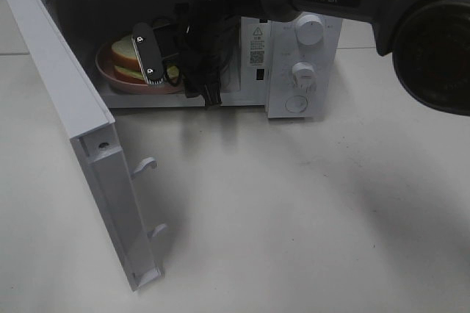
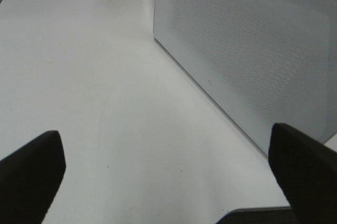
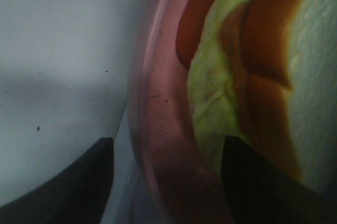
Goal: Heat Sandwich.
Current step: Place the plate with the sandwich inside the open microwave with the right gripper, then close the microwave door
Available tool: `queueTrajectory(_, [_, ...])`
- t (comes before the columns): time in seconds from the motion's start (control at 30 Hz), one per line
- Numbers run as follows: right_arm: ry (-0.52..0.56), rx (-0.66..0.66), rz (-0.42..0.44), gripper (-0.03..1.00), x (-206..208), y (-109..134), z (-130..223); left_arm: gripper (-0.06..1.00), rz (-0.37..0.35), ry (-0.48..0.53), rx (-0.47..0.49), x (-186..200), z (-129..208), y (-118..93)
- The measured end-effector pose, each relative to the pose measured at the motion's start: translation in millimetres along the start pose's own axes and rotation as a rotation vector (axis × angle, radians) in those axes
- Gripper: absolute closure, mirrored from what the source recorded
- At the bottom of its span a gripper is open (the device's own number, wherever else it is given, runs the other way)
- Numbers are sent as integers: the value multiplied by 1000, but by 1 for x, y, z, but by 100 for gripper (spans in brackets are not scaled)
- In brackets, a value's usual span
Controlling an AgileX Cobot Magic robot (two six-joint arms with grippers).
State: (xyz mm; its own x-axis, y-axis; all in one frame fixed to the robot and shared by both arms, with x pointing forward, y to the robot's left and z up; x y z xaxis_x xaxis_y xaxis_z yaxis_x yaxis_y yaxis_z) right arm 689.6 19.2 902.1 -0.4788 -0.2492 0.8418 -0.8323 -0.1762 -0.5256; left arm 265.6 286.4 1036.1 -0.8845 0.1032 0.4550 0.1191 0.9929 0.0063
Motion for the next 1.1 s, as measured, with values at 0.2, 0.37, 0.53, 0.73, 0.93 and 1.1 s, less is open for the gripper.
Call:
queueTrajectory(0.2, [7,-3,-22,30,0,10,4,-3,0,0,0,0,0,0])
queueTrajectory(0.37, [0,-1,-16,23,9,17,6,-3,0,0,0,0,0,0])
queueTrajectory(0.53, [-12,2,1,20,24,23,9,-3,0,0,0,0,0,0])
queueTrajectory(0.73, [2,10,-39,20,36,47,19,-3,0,0,0,0,0,0])
queueTrajectory(0.93, [9,13,-57,20,51,58,25,-3,0,0,0,0,0,0])
queueTrajectory(1.1, [14,-2,-68,20,67,68,30,-3,0,0,0,0,0,0])
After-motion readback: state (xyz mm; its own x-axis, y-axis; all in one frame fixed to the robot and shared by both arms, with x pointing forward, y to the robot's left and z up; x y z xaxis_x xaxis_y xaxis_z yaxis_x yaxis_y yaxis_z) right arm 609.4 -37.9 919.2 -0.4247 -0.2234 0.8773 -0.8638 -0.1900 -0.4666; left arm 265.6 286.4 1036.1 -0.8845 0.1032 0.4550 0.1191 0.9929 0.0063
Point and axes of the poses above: a point on each arm's last joint axis where the gripper is mounted, x pointing back along that axis away from the gripper, y along the wrist's bending axis when the last joint is at zero, z = x × y, the point moved 4 cm from there along -x, pointing out along that axis toward the gripper, and after that the axes turned 6 degrees about -x, right-handed, at the moved point
